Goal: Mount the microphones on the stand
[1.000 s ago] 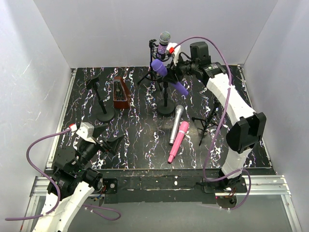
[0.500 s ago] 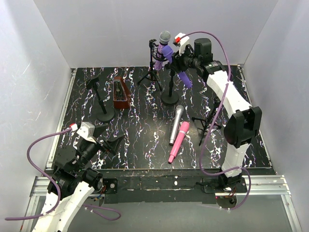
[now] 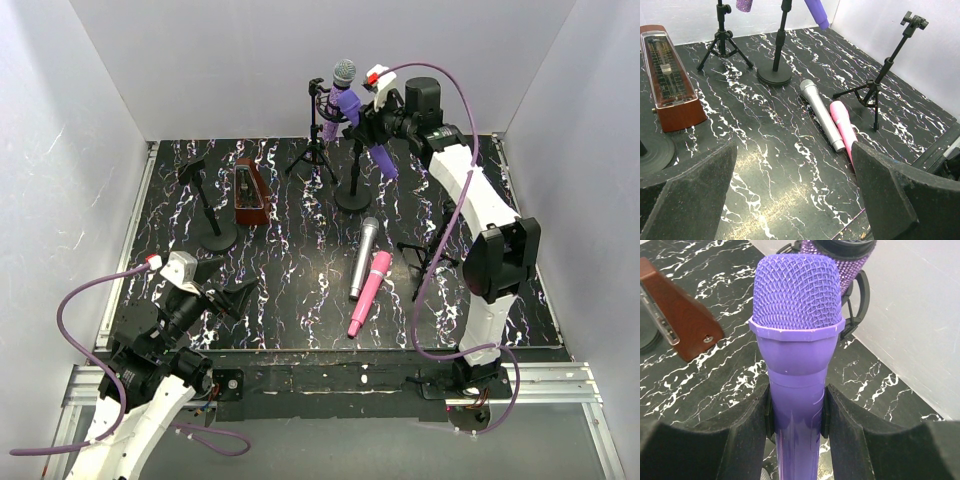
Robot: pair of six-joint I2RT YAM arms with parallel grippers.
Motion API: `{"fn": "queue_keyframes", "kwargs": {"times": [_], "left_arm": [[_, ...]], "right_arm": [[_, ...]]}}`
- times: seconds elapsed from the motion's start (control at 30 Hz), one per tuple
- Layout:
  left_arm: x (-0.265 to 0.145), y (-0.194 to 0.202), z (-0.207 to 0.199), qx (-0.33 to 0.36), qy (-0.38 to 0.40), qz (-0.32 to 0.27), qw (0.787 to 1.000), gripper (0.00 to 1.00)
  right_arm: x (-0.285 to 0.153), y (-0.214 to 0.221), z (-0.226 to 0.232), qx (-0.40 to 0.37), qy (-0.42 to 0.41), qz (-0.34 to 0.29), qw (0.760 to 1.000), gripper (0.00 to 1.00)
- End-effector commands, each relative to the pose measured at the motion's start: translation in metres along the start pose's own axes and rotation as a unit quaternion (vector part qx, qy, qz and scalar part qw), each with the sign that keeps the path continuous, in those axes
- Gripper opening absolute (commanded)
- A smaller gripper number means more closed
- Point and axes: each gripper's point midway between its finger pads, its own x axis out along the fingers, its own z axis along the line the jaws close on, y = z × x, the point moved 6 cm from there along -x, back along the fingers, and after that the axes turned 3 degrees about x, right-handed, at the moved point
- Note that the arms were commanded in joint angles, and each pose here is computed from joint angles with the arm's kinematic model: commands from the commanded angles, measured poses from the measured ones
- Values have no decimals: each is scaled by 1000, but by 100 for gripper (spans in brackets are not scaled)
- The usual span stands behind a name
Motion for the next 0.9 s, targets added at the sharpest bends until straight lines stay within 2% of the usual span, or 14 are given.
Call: {"fn": "queue_keyframes", "kwargs": {"times": [0.0, 0.37, 0.63, 0.87], "left_arm": [[2, 3, 1, 4, 1, 8, 1000, 98], [1, 2, 0, 4, 4, 2, 1000, 98], [0, 2, 0, 4, 4, 1, 1000, 98], [2, 3, 0, 3, 3, 5, 1000, 98]], "right_arm": [[-9, -23, 9, -29, -51, -38, 998, 16], [-35, -27, -15, -11, 48, -52, 997, 14], [-37, -31, -47, 17, 182, -65, 981, 14], [-22, -21, -50, 34, 170, -62, 983, 22]]}}
